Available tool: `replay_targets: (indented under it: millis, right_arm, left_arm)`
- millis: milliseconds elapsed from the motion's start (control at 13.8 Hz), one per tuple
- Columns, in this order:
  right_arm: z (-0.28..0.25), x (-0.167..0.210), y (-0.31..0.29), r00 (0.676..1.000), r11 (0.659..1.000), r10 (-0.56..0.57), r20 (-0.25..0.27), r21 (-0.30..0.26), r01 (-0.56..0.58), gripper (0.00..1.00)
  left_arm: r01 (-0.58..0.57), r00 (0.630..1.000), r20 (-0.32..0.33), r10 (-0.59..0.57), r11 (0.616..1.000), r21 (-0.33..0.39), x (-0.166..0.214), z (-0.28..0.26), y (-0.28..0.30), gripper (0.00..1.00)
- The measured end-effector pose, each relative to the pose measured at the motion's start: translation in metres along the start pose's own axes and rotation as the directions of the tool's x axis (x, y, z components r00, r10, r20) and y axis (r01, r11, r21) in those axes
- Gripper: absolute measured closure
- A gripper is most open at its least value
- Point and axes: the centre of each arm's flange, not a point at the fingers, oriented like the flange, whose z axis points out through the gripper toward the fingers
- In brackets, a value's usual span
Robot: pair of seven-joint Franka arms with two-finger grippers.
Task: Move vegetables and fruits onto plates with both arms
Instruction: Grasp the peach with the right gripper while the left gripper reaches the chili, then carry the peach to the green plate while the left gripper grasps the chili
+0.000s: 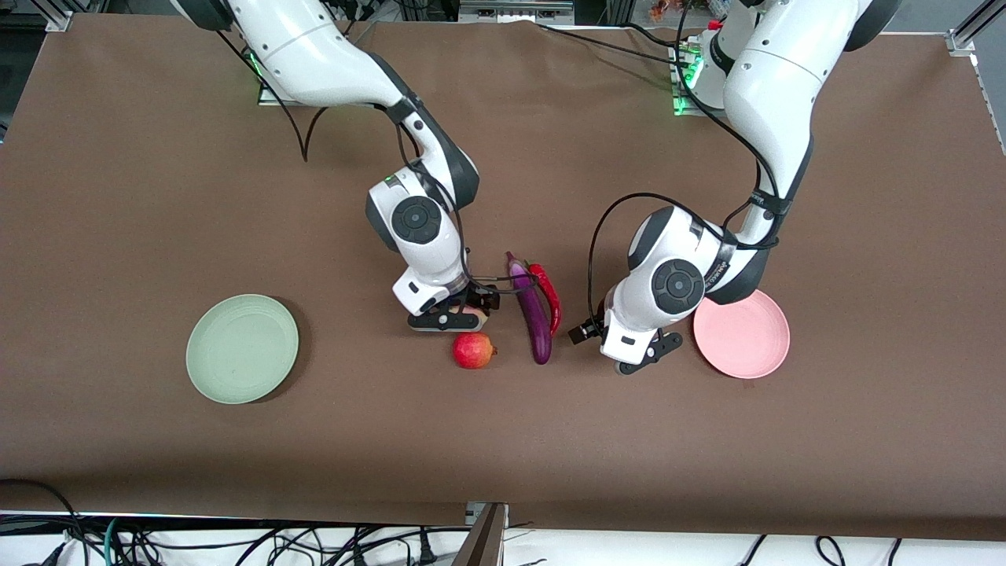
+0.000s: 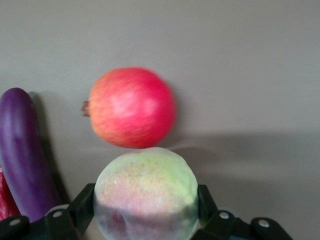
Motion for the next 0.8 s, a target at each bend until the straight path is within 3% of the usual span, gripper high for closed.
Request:
replay_targets:
  millis: [218, 363, 798]
  right_arm:
    - [-0.046, 0.043, 0.077, 0.996, 0.996, -0.075, 0.057, -0.052, 0.078, 0.15]
    - [-0.060, 0.073, 0.148, 0.985, 0.987, -0.144, 0.100, -0.063, 0.150, 0.15]
    - [-0.052, 0.119, 0.369, 0.915, 0.926, -0.369, 0.165, -0.026, 0.378, 0.15]
  left_arm:
    - [0.011, 0.999, 0.048, -0.011, 1.000, -0.008, -0.013, 0.015, 0.006, 0.15]
    - [0.004, 0.997, 0.073, -0.005, 1.000, 0.010, -0.023, 0.034, 0.008, 0.30]
    - [0.018, 0.995, 0.093, -0.021, 0.999, 0.037, -0.058, 0.068, 0.018, 0.27]
